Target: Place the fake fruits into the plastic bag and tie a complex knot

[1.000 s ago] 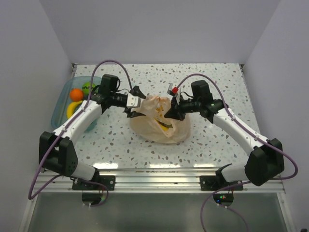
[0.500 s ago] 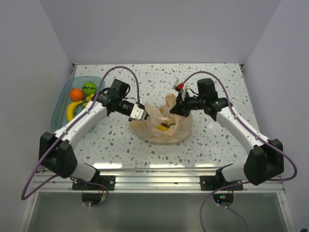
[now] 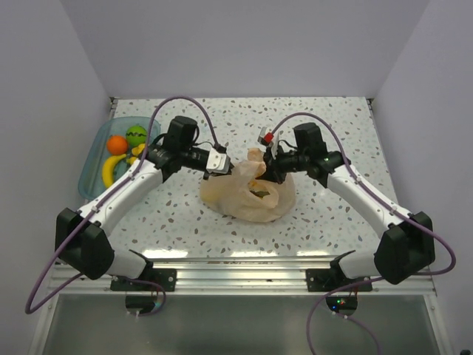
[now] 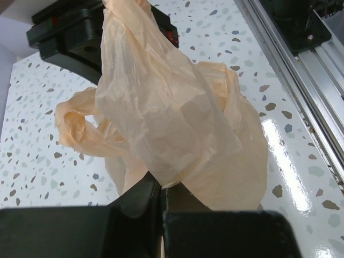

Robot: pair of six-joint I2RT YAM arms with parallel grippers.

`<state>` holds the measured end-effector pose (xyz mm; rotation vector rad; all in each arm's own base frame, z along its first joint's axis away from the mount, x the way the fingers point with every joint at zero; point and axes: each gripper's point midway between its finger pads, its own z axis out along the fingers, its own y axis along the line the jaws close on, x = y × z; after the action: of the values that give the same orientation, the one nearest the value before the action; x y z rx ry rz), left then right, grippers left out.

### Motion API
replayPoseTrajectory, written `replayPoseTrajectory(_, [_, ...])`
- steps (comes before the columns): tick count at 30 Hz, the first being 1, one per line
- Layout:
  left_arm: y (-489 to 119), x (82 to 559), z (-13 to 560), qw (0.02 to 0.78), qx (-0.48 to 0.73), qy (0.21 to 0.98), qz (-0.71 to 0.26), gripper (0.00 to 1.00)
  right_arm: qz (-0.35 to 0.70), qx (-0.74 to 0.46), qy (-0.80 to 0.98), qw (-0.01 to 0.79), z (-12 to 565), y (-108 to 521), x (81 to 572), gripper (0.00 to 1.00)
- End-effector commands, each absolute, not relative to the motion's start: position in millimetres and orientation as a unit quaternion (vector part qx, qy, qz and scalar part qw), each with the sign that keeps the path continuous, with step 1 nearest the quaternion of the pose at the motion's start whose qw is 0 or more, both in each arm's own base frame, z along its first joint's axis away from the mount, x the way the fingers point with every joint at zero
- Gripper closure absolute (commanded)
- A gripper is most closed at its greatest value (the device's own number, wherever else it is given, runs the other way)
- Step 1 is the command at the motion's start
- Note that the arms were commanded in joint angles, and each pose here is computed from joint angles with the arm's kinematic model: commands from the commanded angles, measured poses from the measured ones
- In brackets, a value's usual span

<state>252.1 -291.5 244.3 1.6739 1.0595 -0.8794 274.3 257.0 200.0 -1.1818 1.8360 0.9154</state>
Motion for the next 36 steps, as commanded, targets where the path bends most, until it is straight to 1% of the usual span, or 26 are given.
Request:
replayPoseTrajectory(1, [-295.2, 271.3, 256.5, 0.494, 0.643, 0.466, -0.354, 1.0, 0.349, -0.479, 0.703, 0.393, 216.9, 253.1, 272.2, 1.0])
replayPoseTrajectory(5, [-293.9, 271.5, 250.6, 0.5, 0.631, 0.48, -0.348, 1.0, 0.362, -0.47, 0.703, 0.391, 217.7, 253.9, 265.2, 1.0])
replayPoseTrajectory(6, [-296.6, 275.2, 256.9, 0.513, 0.625, 0.475, -0.347, 1.0, 0.366, -0.465, 0.699, 0.401, 222.2, 256.9, 268.9, 1.0])
replayPoseTrajectory(9, [-305.7, 273.6, 258.5, 0.504, 0.615, 0.483, -0.366, 1.0, 0.393, -0.449, 0.701, 0.391, 226.2, 264.7, 268.5, 0.99])
replayPoseTrajectory(11, [-313.0, 277.2, 257.2, 0.499, 0.611, 0.491, -0.371, 1.0, 0.403, -0.453, 0.696, 0.385, 230.9, 268.2, 268.2, 0.88])
replayPoseTrajectory(12, [-315.5, 279.1, 254.7, 0.493, 0.604, 0.5, -0.378, 1.0, 0.41, -0.459, 0.693, 0.375, 228.8, 268.8, 264.4, 0.78])
replayPoseTrajectory(15, [-316.7, 283.1, 253.6, 0.494, 0.606, 0.499, -0.374, 1.0, 0.41, -0.478, 0.682, 0.372, 229.7, 267.5, 258.8, 0.69])
replayPoseTrajectory(16, [-316.5, 284.8, 253.1, 0.496, 0.605, 0.5, -0.371, 1.0, 0.41, -0.48, 0.68, 0.372, 229.6, 266.9, 257.1, 0.63])
replayPoseTrajectory(18, [-318.0, 287.1, 252.9, 0.499, 0.601, 0.501, -0.371, 1.0, 0.413, -0.482, 0.678, 0.371, 228.3, 266.4, 253.8, 0.48])
replayPoseTrajectory(20, [-320.0, 288.9, 250.4, 0.494, 0.592, 0.512, -0.379, 1.0, 0.425, -0.477, 0.677, 0.366, 228.5, 267.0, 249.5, 0.29])
replayPoseTrajectory(23, [-322.1, 290.6, 245.3, 0.49, 0.573, 0.532, -0.386, 1.0, 0.436, -0.467, 0.677, 0.365, 230.6, 268.7, 247.1, 0.26])
replayPoseTrajectory(24, [-322.5, 292.3, 246.0, 0.491, 0.563, 0.54, -0.388, 1.0, 0.437, -0.466, 0.678, 0.364, 230.4, 269.2, 246.7, 0.1])
replayPoseTrajectory(26, [-325.9, 289.8, 245.4, 0.489, 0.563, 0.542, -0.388, 1.0, 0.436, -0.463, 0.68, 0.365, 230.3, 269.4, 248.2, 0.08])
replayPoseTrajectory(32, [-346.2, 279.7, 236.8, 0.48, 0.568, 0.558, -0.368, 1.0, 0.448, -0.446, 0.681, 0.37, 236.5, 275.5, 256.4, 0.07])
replayPoseTrajectory(35, [-346.6, 274.9, 230.9, 0.473, 0.572, 0.561, -0.368, 1.0, 0.445, -0.449, 0.679, 0.374, 238.2, 275.9, 257.8, 0.14])
replayPoseTrajectory(36, [-345.5, 274.5, 230.5, 0.473, 0.574, 0.56, -0.365, 1.0, 0.441, -0.454, 0.678, 0.374, 236.5, 274.9, 257.6, 0.21])
